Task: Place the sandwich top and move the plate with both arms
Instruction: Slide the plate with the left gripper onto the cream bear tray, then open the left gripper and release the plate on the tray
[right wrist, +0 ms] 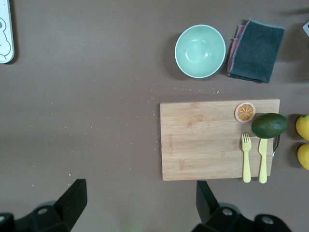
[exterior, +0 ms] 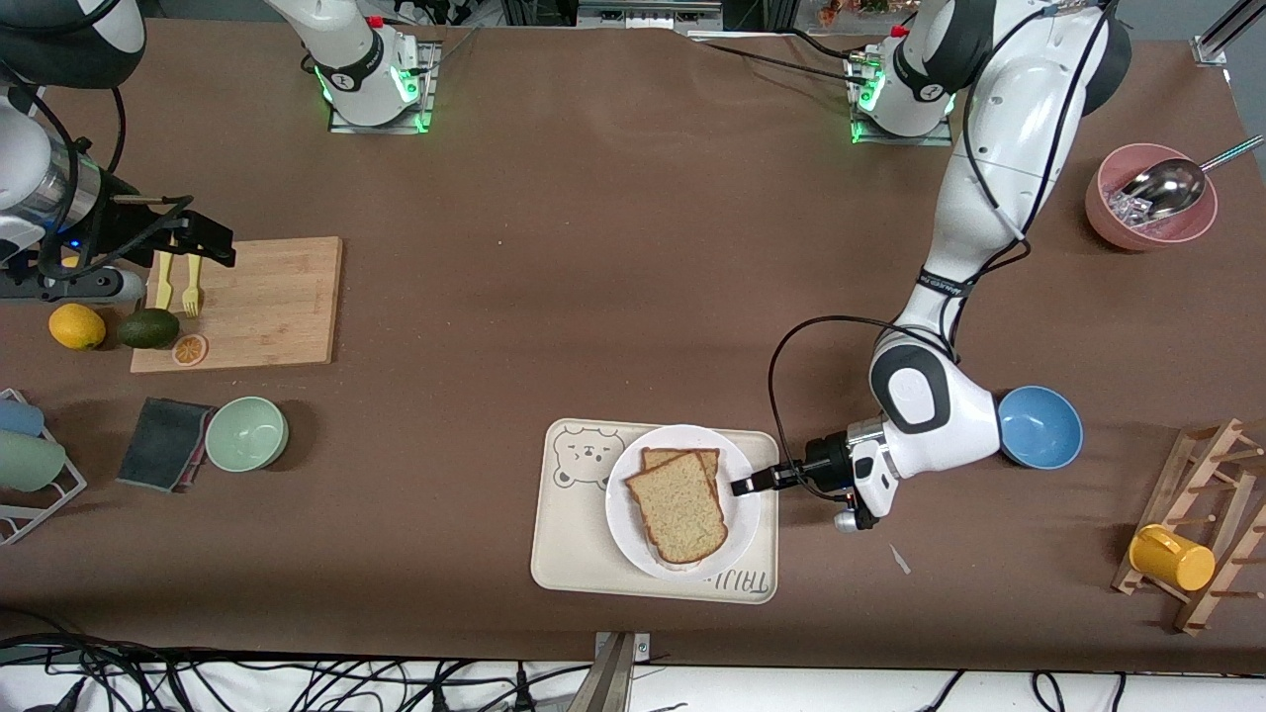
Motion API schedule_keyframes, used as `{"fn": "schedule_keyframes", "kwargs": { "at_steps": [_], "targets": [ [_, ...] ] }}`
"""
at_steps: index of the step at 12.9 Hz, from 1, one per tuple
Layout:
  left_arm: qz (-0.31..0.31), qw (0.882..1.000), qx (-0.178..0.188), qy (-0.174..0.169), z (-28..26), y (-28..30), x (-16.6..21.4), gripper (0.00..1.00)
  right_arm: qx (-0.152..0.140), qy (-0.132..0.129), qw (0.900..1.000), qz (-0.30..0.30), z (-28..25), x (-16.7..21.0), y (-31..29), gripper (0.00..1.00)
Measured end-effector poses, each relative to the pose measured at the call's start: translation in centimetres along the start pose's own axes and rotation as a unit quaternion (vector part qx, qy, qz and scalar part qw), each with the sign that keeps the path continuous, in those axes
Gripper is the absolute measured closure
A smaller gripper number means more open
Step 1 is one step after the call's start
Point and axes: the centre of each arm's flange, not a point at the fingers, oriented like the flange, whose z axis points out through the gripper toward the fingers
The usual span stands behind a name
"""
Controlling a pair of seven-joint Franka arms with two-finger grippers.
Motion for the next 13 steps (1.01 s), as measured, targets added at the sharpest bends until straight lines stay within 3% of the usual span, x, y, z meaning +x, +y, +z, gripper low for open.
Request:
{"fn": "schedule_keyframes", "kwargs": {
  "at_steps": [7, 9, 13],
  "targets": [
    [0.029, 1.000, 0.003, -0.008, 3.5, -2.0, -0.4, 0.96, 0.000, 0.000, 1.000, 0.000, 0.0, 0.0, 0.0, 0.00],
    [0.035, 0.999, -0.002, -0.010, 4.1, -1.8, -0.6, 0.91, 0.000, 0.000, 1.000, 0.000, 0.0, 0.0, 0.0, 0.00],
    [0.045, 0.999, -0.007, -0.003, 3.7, -0.6, 0.0, 0.54, 0.000, 0.000, 1.000, 0.000, 0.0, 0.0, 0.0, 0.00]
  ]
}}
